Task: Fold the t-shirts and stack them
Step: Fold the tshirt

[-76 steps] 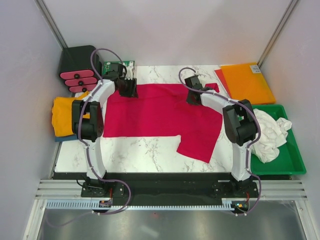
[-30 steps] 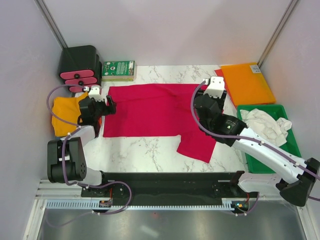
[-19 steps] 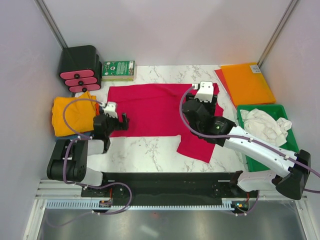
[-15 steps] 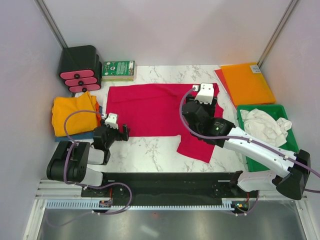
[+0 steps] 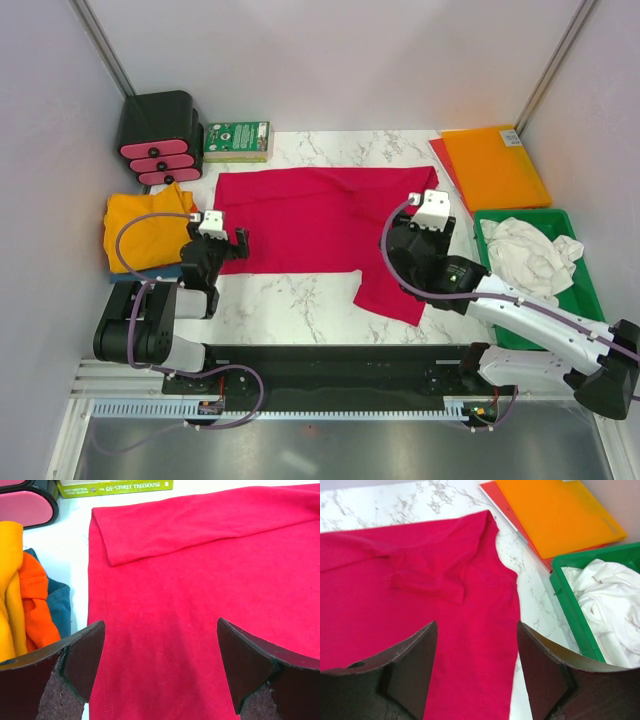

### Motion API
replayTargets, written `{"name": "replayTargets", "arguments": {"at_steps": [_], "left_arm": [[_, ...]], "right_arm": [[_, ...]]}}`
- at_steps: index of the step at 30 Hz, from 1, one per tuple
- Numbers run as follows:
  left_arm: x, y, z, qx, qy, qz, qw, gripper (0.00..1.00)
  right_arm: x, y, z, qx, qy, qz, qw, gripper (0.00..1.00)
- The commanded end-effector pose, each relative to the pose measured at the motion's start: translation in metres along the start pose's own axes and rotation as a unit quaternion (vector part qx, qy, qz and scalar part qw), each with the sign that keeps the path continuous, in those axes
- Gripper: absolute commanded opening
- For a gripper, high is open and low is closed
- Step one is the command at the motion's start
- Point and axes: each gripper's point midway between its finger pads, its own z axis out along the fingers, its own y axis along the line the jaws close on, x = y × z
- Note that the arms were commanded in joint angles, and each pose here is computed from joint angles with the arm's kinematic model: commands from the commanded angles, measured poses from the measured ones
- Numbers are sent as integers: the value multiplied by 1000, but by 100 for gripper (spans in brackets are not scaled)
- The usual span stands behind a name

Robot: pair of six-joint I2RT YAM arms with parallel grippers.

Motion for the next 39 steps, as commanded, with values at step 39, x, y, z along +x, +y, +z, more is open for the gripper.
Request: {"name": "replayTargets", "arguments": {"at_steps": [39], "left_arm": [[-64,-74,-37,-240,226,45,943,100]], "right_arm": [[51,22,19,1,32,-85,996,74]]}}
